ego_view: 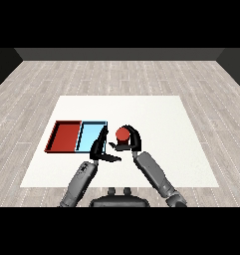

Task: Pick the red can and put it in the red box

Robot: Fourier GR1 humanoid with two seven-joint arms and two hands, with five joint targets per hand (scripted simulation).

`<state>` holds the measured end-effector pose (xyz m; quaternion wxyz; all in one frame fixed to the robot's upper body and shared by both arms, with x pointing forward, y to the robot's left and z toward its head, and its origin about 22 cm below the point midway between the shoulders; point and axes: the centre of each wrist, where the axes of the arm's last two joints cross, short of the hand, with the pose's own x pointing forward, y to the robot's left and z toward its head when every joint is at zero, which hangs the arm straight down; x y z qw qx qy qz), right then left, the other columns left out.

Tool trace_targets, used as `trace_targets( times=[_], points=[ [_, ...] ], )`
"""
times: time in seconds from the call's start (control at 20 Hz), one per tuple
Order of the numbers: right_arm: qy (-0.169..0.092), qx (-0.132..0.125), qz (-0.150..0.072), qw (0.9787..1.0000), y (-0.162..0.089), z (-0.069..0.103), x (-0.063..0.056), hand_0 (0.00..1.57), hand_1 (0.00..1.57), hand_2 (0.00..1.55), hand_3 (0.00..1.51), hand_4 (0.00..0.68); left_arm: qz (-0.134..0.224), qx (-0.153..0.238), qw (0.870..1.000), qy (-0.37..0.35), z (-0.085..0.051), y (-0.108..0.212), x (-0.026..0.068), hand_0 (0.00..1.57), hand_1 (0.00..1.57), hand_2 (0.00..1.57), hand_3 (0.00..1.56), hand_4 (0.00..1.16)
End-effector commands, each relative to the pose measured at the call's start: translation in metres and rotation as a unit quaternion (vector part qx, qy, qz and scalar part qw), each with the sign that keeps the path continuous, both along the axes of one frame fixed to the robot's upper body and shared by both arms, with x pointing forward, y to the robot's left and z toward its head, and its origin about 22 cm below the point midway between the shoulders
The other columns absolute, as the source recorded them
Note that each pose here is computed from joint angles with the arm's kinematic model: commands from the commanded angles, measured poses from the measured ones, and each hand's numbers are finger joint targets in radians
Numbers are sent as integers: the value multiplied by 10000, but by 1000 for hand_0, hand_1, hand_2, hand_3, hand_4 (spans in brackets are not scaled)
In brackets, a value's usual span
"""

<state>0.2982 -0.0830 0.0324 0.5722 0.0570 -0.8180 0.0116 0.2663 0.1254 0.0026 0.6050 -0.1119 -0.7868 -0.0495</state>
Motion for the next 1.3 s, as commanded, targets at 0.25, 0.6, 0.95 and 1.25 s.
trace_targets(
  times=[0.25,0.6,0.95,1.25],
  points=[
    [-81,44,77,9999,-66,162,19,1443,1443,1438,1389,631,-154,-143,9994,288,-62,-152,151,0,0,0,0,0],
    [43,143,123,9998,-32,21,10,1426,1426,1438,1378,630,-190,-100,9987,467,-279,-290,-117,0,0,0,0,0],
    [128,189,420,9989,382,-13,-190,1481,1481,1437,1371,621,-322,-147,9987,360,-219,-227,82,0,0,0,0,0],
    [-72,252,409,9988,249,189,-133,1500,1500,1450,1375,618,-403,-240,9984,326,-246,-124,-112,0,0,0,0,0]
  ],
)
